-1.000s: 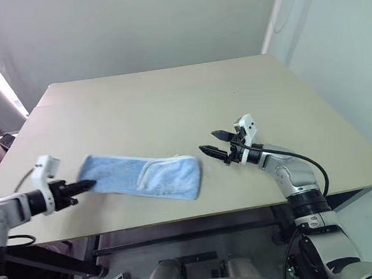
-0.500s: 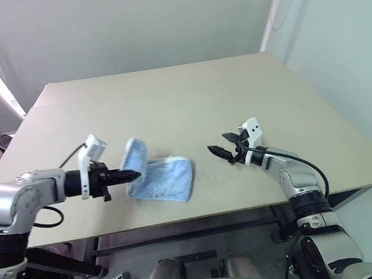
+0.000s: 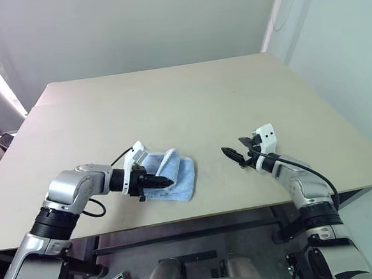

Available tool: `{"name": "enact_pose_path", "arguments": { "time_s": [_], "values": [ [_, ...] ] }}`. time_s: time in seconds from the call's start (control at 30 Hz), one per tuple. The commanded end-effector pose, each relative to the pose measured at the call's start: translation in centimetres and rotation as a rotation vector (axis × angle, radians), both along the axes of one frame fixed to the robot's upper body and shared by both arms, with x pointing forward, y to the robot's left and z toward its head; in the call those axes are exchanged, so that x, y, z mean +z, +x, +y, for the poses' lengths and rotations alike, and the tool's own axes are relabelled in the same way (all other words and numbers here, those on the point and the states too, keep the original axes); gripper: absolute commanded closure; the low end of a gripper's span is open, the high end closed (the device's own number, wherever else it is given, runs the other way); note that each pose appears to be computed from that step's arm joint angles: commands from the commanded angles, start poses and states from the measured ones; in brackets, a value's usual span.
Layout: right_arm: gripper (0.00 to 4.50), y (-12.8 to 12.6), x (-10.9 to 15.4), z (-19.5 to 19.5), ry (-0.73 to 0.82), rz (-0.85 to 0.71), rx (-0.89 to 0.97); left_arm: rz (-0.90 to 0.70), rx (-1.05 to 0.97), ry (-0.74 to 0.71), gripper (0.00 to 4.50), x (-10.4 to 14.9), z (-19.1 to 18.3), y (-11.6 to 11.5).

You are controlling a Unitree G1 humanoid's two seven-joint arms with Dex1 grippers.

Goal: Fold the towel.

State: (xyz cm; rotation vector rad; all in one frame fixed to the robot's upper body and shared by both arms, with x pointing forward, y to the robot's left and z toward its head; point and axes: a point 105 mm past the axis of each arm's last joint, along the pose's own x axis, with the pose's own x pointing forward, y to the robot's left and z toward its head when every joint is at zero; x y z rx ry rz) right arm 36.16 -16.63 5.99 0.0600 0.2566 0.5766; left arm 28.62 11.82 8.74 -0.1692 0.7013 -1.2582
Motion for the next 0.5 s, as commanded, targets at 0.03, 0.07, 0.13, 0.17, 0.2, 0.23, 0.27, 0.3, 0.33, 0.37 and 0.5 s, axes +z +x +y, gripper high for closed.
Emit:
{"name": "enact_pose_path", "arguments": {
  "time_s": [0.03, 0.07, 0.13, 0.17, 0.2, 0.23, 0.27, 0.3, 0.33, 0.37, 0.5],
  "values": [
    [0.00, 0.4, 1.8, -0.1, -0.011, -0.063, -0.005, -0.047, -0.049, 0.002, 3.95, 0.3, -0.6, 0.5],
    [0.00, 0.5, 1.8, -0.3, -0.015, -0.062, -0.012, -0.050, -0.060, -0.003, 3.64, 0.3, -0.7, 0.4],
    [0.00, 0.6, 1.7, -0.6, -0.021, -0.059, -0.028, -0.050, -0.073, -0.023, 3.01, 0.5, -0.9, 0.4],
    [0.00, 0.7, 1.7, -0.8, -0.023, -0.055, -0.036, -0.051, -0.077, -0.033, 2.61, 0.7, -1.0, 0.3],
    [0.00, 0.7, 1.6, -0.9, -0.025, -0.053, -0.040, -0.054, -0.079, -0.038, 2.26, 0.9, -1.1, 0.3],
    [0.00, 0.7, 1.6, -1.0, -0.026, -0.051, -0.043, -0.057, -0.081, -0.041, 1.90, 1.0, -1.1, 0.3],
    [0.00, 0.6, 1.5, -0.9, -0.026, -0.050, -0.040, -0.093, -0.090, -0.012, 1.54, 0.9, -1.0, 0.2],
    [0.00, 0.6, 1.5, -0.9, -0.029, -0.050, -0.038, -0.165, -0.117, 0.032, 1.20, 0.8, -0.8, 0.1],
    [0.00, 0.6, 1.4, -0.9, -0.030, -0.049, -0.037, -0.205, -0.136, 0.052, 1.20, 0.9, -0.6, -0.1],
    [0.00, 0.6, 1.4, -0.9, -0.029, -0.049, -0.038, -0.228, -0.139, 0.043, 1.20, 1.5, -0.6, -0.1],
    [0.00, 0.8, 1.3, -0.7, -0.025, -0.050, -0.040, -0.327, -0.115, -0.043, 1.20, 5.1, -0.8, 0.4]
  ]
}}
